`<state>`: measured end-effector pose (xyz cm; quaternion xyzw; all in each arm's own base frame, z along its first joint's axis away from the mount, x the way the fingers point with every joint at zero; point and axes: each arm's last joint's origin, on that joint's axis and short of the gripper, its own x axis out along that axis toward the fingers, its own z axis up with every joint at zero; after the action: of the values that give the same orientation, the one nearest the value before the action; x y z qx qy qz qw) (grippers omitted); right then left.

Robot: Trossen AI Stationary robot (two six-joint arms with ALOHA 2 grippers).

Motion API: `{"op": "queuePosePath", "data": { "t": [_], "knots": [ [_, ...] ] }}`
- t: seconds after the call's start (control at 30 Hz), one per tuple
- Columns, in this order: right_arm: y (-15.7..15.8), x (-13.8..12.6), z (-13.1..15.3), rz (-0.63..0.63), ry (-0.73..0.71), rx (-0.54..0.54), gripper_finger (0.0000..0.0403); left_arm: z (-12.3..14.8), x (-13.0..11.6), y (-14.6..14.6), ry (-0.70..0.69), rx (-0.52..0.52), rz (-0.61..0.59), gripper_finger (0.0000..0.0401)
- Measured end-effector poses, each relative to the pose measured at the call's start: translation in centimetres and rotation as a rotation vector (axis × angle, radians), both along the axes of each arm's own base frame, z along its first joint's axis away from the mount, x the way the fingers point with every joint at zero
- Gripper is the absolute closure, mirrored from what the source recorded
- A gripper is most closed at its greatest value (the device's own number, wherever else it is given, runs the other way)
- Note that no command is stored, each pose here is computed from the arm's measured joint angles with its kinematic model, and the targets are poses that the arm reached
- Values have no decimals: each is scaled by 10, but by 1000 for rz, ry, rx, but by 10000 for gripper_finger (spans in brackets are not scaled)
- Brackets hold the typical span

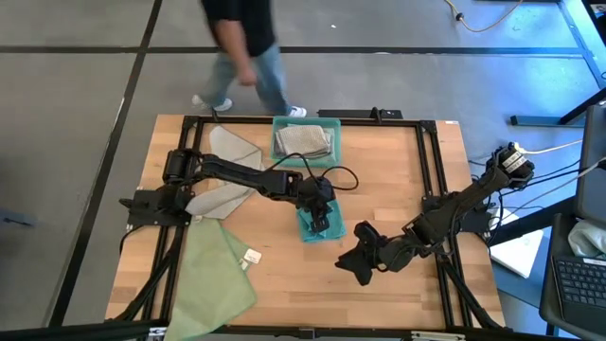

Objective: Fold microfiber towels
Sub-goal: Fold the blue towel

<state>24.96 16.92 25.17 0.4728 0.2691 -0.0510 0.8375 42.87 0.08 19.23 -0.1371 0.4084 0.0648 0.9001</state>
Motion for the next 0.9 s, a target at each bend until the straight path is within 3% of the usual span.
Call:
{"op": "queuePosePath", "data": {
  "t": [0.23, 0.4, 0.67, 0.9],
  "knots": [
    [0, 0, 0, -12, 0, 22, 241, 0, 0, 13, -2, -8, 23, 277],
    [0, 0, 0, -22, 3, 38, 241, 1, -2, 20, 6, -28, 25, 244],
    [-2, 0, -1, -74, -4, -1, 241, 21, -9, 27, -23, -34, 33, 237],
    [-11, 6, -5, -100, 11, -63, 241, 41, -33, 30, 78, -12, 13, 237]
  ]
}}
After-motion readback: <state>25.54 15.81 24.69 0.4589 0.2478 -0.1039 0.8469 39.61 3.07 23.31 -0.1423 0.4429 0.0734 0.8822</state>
